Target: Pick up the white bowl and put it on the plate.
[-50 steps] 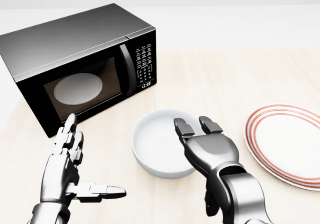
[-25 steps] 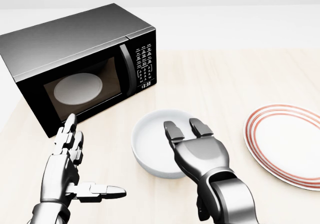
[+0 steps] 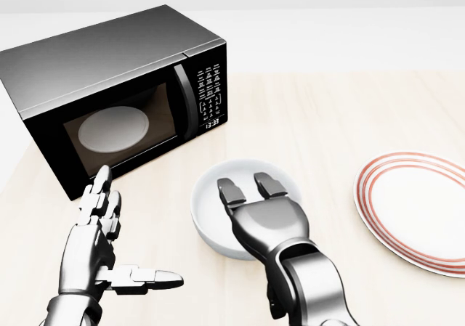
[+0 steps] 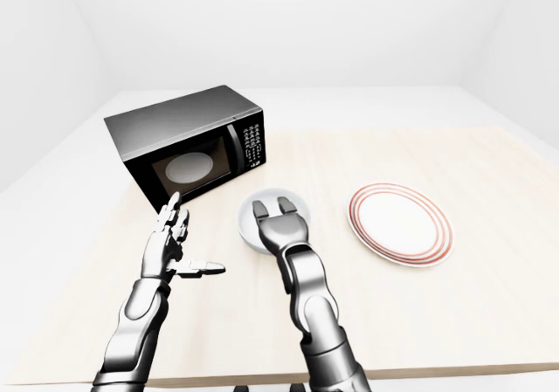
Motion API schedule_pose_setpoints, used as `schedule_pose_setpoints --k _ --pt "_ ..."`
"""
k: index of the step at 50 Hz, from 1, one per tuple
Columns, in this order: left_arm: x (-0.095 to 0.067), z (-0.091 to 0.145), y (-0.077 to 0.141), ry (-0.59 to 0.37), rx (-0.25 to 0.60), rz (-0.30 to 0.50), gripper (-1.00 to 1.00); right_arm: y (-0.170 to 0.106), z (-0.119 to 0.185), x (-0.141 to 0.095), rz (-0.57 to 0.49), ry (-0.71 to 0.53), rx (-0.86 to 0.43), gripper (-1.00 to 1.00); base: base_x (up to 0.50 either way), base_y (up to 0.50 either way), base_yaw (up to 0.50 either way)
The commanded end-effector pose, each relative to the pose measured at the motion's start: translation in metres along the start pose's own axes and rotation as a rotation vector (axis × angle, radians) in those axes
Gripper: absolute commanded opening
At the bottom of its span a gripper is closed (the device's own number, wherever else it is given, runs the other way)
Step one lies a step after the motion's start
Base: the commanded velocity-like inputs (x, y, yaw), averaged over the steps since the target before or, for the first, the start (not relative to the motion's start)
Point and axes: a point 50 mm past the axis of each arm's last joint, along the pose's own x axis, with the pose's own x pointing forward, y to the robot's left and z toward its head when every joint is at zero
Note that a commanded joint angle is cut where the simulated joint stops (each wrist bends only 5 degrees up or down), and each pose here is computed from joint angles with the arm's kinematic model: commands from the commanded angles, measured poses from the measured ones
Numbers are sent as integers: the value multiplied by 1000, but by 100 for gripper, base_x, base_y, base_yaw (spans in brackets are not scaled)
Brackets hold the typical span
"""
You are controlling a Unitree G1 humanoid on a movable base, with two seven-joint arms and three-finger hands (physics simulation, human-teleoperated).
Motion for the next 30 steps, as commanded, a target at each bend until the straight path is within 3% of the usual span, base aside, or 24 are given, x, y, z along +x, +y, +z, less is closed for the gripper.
schedule_pose_setpoints --k 1,30 --pt "1 -1 1 2 3 5 100 4 7 6 29 -19 -6 100 0 0 0" --pt "1 -1 1 2 3 5 100 24 -2 19 133 8 -14 100 0 0 0"
